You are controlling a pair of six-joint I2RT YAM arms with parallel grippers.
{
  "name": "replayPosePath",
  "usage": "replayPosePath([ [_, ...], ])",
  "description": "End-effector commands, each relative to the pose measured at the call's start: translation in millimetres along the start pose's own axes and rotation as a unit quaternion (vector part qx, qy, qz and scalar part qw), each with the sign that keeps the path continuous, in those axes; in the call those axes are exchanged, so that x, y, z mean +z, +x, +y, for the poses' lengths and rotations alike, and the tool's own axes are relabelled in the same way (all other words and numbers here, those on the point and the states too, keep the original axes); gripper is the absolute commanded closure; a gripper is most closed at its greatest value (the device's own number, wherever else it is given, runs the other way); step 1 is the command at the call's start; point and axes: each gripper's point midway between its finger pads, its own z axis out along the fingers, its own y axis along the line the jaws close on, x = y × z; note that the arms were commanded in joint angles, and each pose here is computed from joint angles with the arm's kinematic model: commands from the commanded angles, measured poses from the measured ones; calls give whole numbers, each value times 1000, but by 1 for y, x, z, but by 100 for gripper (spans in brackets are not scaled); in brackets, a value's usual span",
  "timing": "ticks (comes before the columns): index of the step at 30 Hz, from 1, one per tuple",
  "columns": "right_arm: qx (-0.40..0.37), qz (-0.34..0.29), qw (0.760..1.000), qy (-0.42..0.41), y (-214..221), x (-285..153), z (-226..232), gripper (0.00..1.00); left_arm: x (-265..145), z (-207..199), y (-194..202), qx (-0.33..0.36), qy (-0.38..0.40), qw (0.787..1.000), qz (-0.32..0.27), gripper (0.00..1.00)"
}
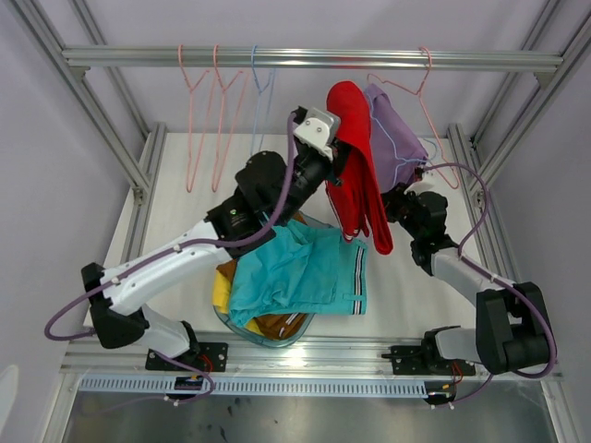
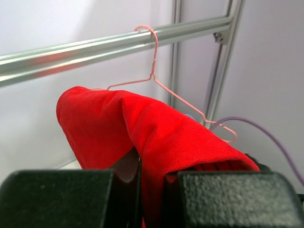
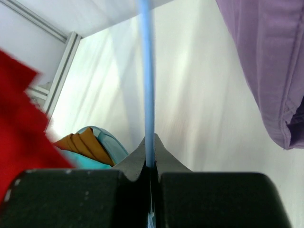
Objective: Remove the trousers from the hanger
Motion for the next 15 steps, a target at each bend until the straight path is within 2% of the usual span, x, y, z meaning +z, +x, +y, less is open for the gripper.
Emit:
replayPosePath([
  [1,-10,2,1000,10,5,3,-7,100,-34,7,-110,-60,27,992,-111,99],
  [8,-20,13,1000,18,10,-2,-11,100,-81,28,-104,-64,16,993,-94,99],
  [13,-19,13,999,23,11,-7,-12,100,-134,58,-121,-81,-13,987,-140,99],
  [15,-21,15,999,24,12,-8,-12,100,-153,72,-128,-87,-27,987,-133,99],
])
